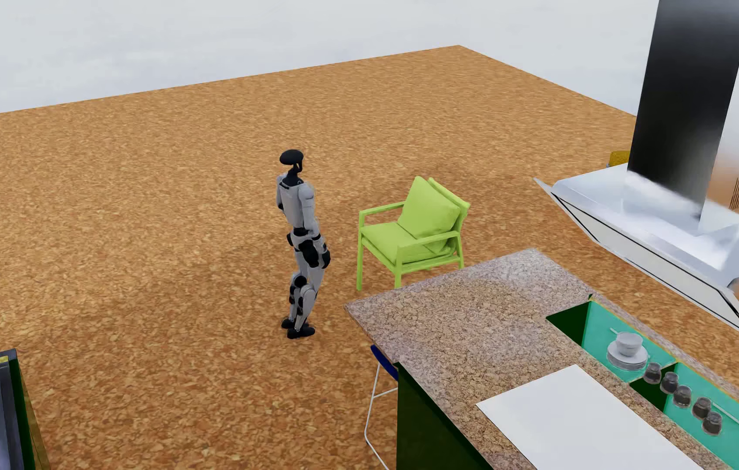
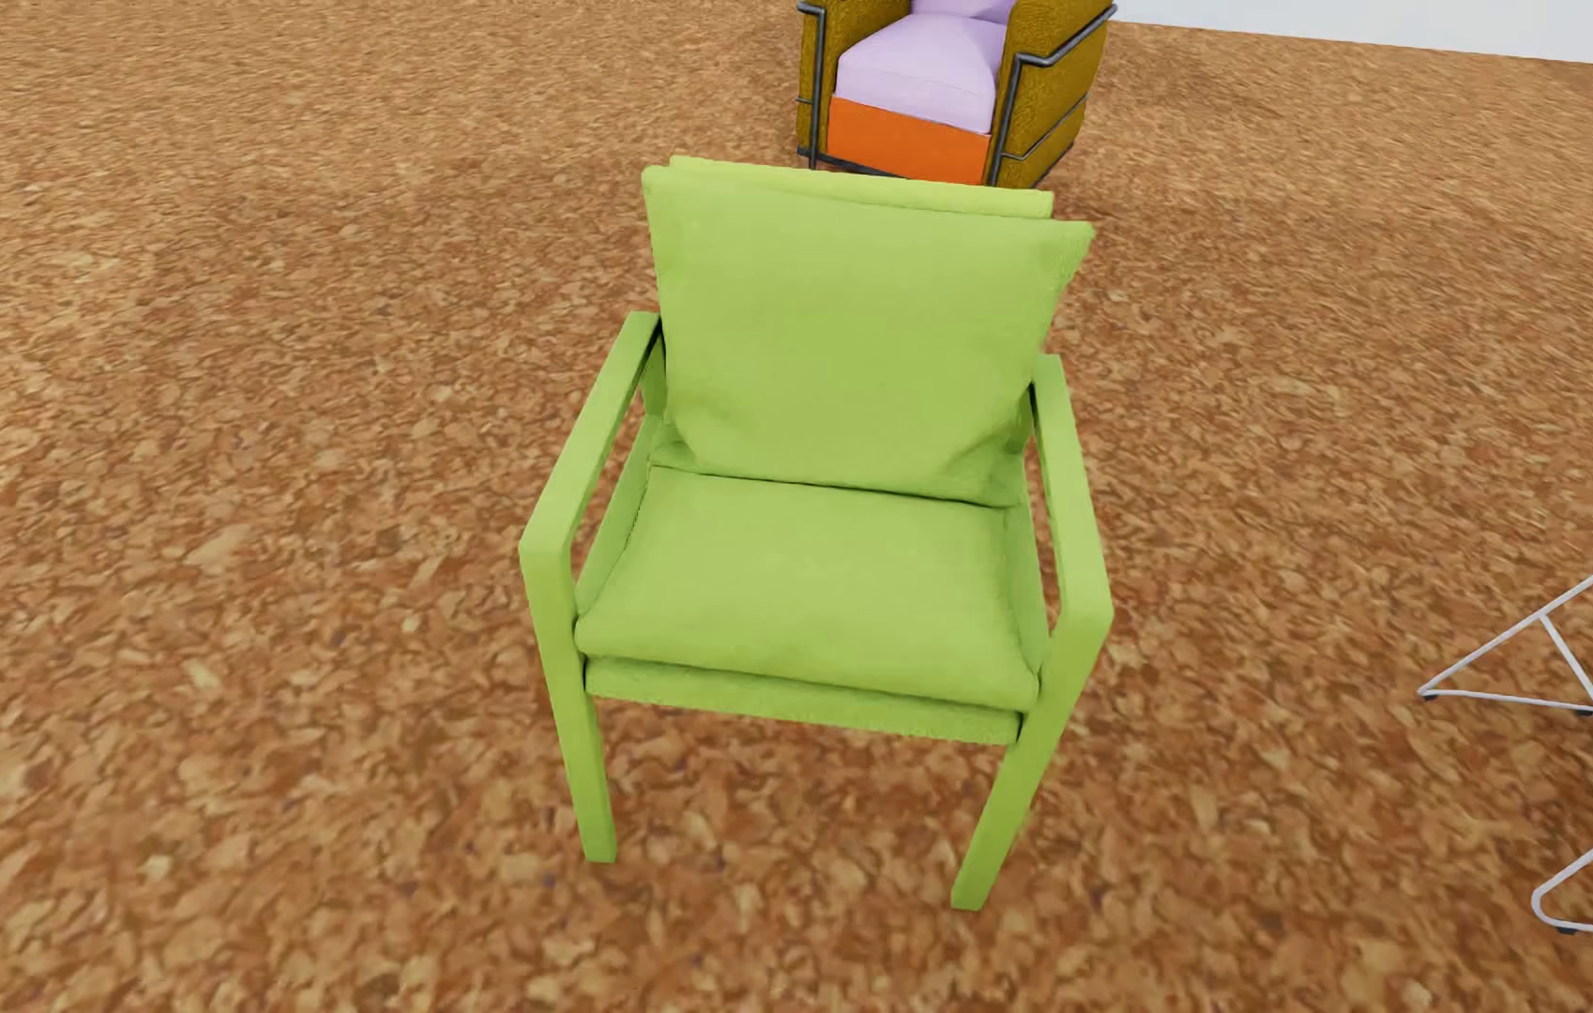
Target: Stand still
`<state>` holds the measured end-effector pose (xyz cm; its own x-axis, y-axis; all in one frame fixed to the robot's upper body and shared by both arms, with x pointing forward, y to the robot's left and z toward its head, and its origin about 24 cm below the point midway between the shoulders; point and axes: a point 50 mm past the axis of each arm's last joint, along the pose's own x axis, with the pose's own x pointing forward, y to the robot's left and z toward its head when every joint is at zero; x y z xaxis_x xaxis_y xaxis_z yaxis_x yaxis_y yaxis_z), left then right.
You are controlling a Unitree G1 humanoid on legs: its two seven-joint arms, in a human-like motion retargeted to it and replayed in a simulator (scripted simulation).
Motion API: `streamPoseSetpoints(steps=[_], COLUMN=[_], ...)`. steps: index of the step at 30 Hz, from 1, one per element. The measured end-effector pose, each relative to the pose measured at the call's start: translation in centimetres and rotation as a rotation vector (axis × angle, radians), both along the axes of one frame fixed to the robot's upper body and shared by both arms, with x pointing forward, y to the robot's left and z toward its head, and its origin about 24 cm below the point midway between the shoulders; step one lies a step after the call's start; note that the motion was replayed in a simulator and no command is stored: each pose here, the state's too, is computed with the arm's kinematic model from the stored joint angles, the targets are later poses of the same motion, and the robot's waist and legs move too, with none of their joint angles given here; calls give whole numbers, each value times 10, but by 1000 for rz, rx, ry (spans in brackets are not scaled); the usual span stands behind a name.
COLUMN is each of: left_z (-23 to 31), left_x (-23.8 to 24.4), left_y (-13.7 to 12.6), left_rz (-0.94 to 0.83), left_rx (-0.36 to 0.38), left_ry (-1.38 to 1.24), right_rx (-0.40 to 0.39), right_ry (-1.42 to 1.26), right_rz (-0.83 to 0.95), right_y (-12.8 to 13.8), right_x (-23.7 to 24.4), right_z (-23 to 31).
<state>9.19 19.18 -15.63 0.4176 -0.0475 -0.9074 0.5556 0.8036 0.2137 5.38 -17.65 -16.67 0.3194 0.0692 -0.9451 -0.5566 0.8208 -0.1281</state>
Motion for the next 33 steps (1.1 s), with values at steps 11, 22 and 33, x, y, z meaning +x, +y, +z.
streamPoseSetpoints(steps=[11, 22, 33], left_z=[1, 1, 1], left_x=[-3, -3, -3], left_y=[4, 6, 7], left_rz=[48, 68, 64], left_rx=[-4, -1, 1], left_ry=[-4, -6, -6], right_rx=[-4, -2, -3], right_ry=[12, 16, 15], right_rz=[-42, -46, -49], right_y=[-2, -1, -1], right_x=[-4, -5, -4], right_z=[-1, -1, -2])
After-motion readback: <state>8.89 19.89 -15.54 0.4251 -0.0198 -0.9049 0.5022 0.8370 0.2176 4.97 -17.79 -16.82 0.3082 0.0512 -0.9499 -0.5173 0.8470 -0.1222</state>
